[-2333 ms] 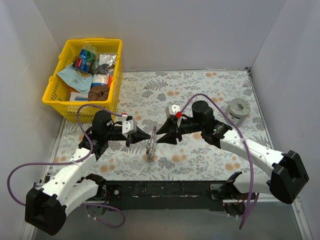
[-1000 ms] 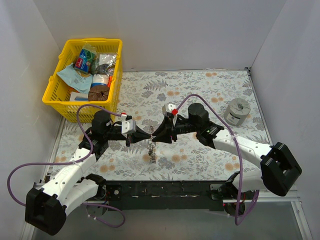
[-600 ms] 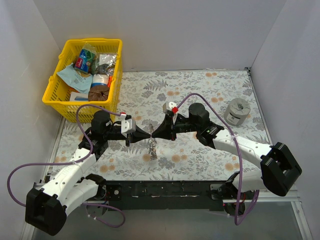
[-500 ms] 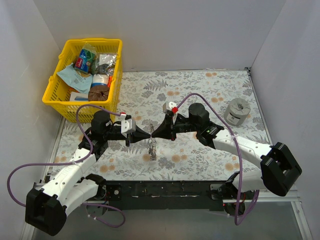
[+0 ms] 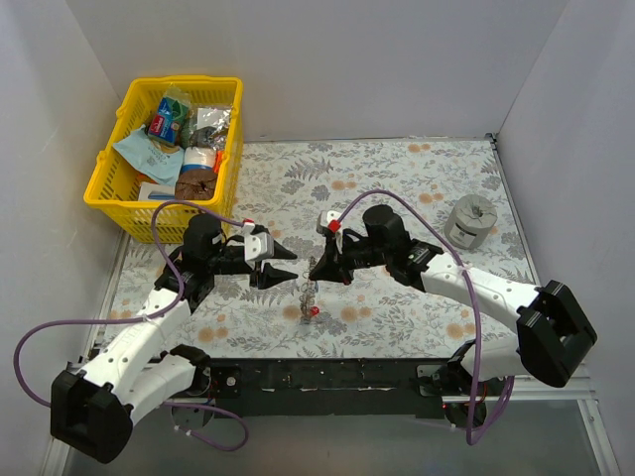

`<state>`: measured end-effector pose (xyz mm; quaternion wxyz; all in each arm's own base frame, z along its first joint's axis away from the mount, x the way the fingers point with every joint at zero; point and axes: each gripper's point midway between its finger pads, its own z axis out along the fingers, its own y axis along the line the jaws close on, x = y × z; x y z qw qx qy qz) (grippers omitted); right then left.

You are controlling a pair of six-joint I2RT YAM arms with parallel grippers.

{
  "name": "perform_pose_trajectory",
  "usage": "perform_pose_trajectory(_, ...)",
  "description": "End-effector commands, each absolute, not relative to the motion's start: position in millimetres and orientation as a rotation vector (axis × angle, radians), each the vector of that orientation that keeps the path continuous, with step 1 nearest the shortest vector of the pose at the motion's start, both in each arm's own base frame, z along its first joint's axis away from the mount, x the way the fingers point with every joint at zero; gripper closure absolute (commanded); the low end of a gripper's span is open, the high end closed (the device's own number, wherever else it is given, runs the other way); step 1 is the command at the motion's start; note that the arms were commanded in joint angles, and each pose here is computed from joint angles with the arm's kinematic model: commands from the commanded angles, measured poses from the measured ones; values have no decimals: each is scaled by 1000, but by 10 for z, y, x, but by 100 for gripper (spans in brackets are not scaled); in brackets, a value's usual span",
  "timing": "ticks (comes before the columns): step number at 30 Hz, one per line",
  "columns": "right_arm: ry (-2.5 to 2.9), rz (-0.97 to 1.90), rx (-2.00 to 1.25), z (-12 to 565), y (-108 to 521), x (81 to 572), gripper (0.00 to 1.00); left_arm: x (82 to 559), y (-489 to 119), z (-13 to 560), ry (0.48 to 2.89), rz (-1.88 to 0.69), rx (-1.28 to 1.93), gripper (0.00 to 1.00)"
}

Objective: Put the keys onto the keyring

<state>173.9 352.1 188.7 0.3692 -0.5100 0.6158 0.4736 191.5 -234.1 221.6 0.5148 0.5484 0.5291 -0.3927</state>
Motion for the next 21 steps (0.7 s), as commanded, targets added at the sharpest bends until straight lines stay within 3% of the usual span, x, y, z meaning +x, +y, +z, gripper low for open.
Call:
perform_pose_trajectory(1, 1533, 1113, -1381, 2009, 3517, 1846, 99, 2007, -2350, 2243, 1314, -935, 1337, 56)
perform_pose_trajectory(11, 1674, 965, -1443, 1789, 3305, 1897, 99, 2161, -2470, 2087, 1473, -1051, 1330, 56)
perform_pose_trajectory(21, 1564, 1088, -1426, 2034, 3519, 1861, 99, 2357, -2431, 2134, 1534, -935, 1290, 55)
